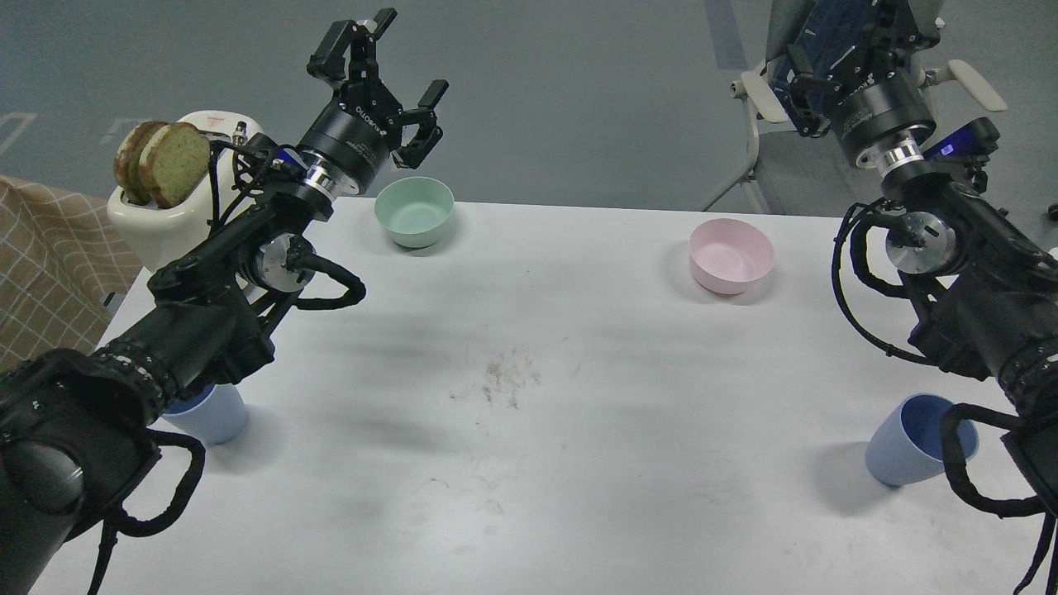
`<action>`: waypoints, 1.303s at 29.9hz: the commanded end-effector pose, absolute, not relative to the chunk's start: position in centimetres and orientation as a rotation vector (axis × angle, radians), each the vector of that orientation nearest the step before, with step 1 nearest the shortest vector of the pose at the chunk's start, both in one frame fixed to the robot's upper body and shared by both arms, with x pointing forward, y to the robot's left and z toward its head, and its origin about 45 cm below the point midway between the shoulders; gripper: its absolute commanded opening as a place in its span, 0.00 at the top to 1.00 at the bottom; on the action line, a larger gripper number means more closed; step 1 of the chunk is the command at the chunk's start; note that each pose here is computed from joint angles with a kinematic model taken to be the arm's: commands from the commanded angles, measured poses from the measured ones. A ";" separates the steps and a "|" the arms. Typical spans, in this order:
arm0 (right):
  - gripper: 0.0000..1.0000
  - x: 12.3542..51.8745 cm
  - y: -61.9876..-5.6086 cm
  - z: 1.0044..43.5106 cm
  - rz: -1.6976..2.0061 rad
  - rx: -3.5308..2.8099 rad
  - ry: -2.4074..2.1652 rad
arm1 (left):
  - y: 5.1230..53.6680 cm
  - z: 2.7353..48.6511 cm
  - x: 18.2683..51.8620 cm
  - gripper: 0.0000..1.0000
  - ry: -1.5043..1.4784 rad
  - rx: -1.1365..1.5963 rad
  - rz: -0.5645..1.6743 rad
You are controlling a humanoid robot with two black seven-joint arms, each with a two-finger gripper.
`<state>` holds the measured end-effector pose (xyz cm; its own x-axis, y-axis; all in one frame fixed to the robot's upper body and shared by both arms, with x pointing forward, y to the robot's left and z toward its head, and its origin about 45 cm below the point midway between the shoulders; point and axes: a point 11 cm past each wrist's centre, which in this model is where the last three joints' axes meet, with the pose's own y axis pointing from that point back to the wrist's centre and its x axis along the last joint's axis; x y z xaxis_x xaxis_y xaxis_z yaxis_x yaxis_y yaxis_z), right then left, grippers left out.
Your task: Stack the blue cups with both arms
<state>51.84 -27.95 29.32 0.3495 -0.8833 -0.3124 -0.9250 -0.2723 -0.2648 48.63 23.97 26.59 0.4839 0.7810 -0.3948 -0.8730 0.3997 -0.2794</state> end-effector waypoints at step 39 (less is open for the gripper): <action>0.00 51.7 -27.8 29.0 0.143 -2.237 1.579 | 49.0 25.3 24.9 0.03 -0.756 1.247 0.380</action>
<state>51.68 -27.90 29.09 0.3564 -0.8827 -0.3064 -0.9231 -0.2821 -0.2612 25.78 48.59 26.58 0.6737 -0.1466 0.7243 -0.6644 0.3089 0.6805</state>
